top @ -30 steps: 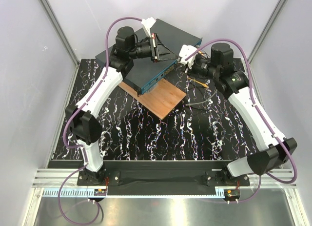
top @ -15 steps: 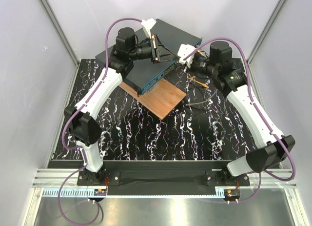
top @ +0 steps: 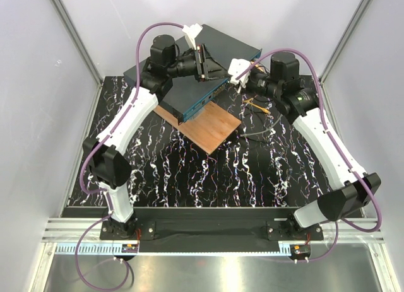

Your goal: Insert the plug into the switch port

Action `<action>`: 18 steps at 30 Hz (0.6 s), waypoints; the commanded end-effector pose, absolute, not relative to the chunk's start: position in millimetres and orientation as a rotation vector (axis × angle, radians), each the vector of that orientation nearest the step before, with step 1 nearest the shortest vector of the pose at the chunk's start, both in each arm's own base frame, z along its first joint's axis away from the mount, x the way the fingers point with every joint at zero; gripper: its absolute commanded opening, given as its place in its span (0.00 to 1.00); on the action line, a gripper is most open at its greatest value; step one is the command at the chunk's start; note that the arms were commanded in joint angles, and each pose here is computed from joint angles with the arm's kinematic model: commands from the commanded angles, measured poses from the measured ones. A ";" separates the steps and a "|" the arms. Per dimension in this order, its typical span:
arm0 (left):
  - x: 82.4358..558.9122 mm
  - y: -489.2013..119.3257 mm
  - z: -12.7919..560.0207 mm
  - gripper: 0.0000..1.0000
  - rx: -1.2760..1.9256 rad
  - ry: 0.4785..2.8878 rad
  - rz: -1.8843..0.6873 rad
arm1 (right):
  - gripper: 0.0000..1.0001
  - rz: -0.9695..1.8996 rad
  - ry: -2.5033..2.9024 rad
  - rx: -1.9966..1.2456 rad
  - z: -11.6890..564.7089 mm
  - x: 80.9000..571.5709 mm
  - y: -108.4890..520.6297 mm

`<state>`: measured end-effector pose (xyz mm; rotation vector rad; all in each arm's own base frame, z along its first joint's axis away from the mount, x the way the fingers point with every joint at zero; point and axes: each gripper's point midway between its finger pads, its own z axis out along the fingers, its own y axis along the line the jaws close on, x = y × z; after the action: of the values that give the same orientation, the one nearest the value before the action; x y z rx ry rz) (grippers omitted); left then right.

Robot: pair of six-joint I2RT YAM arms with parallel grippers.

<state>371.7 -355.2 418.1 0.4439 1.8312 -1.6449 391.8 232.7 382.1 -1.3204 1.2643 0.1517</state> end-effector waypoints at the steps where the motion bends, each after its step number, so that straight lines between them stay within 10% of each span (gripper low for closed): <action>1: 362.4 -350.7 447.6 0.49 0.500 1.744 -1.626 | 0.00 0.113 1.217 -1.294 409.7 393.5 233.3; 10: 393.4 -304.2 502.3 0.64 0.543 1.537 -1.340 | 0.00 0.367 1.639 -1.058 385.6 388.4 191.1; 18: 426.6 -275.1 453.9 0.46 0.624 1.625 -0.918 | 0.00 0.433 1.862 -1.005 340.8 376.0 151.4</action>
<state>416.3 -289.2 472.9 0.5506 1.5984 -1.1276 394.7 147.5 357.9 -0.9924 1.7779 0.3366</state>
